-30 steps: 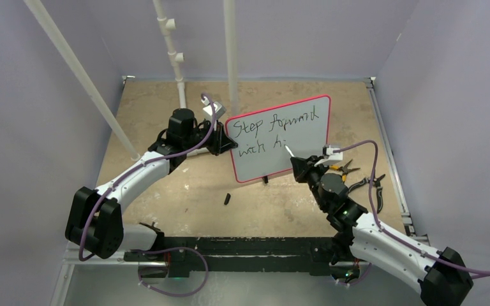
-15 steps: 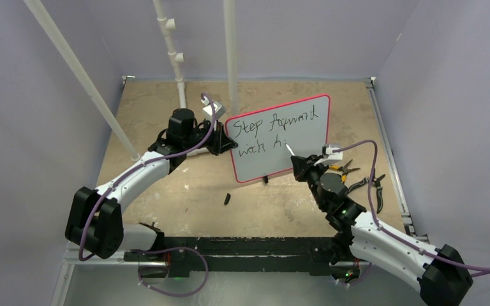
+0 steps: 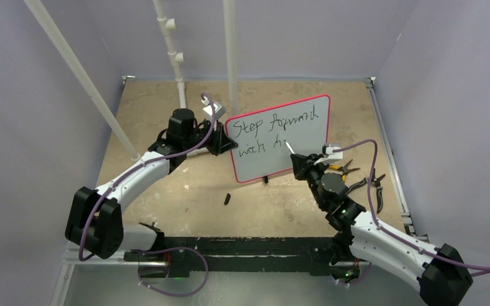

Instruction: Write a sentence on the whiteboard

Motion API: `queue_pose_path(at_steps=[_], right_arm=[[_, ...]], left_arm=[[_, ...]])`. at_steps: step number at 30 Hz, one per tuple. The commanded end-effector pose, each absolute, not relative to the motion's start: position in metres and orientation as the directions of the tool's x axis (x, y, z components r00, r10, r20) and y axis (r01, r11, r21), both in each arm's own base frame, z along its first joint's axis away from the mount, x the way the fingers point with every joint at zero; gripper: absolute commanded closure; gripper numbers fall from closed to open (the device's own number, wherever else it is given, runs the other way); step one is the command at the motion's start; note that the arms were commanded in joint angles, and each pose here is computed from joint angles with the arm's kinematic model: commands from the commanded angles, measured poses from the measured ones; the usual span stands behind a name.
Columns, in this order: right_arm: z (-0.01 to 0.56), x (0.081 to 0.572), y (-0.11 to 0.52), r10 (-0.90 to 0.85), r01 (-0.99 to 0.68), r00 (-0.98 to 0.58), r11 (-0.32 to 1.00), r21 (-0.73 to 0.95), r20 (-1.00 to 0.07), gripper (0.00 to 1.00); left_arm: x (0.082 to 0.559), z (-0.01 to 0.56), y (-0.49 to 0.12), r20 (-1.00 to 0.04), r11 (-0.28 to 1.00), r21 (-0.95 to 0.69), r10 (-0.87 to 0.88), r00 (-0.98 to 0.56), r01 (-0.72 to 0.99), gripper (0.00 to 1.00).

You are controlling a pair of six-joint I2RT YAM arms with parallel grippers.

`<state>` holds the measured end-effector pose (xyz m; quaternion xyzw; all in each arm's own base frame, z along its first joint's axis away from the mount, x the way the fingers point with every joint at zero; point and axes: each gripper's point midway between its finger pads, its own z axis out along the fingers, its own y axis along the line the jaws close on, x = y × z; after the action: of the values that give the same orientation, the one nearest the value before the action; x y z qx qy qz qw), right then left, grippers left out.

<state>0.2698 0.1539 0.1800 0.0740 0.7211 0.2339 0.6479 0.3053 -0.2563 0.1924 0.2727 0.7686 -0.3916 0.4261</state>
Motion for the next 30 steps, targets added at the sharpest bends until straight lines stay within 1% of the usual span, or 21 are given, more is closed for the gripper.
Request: queue_pose_path(at_steps=[1, 18, 30], right_arm=[[0.201, 0.274, 0.16, 0.426, -0.23, -0.112, 0.868, 0.44, -0.898, 1.0], [0.184, 0.268, 0.165, 0.411, -0.251, -0.164, 0.862, 0.441, -0.897, 1.0], [0.169, 0.265, 0.159, 0.426, -0.197, -0.202, 0.864, 0.462, -0.882, 1.0]], left_arm=[[0.299, 0.17, -0.252, -0.827, 0.582, -0.385, 0.126, -0.548, 0.716, 1.0], [0.299, 0.171, -0.252, -0.827, 0.581, -0.387, 0.125, -0.548, 0.716, 1.0], [0.299, 0.171, -0.253, -0.828, 0.579, -0.387, 0.124, -0.547, 0.717, 1.0]])
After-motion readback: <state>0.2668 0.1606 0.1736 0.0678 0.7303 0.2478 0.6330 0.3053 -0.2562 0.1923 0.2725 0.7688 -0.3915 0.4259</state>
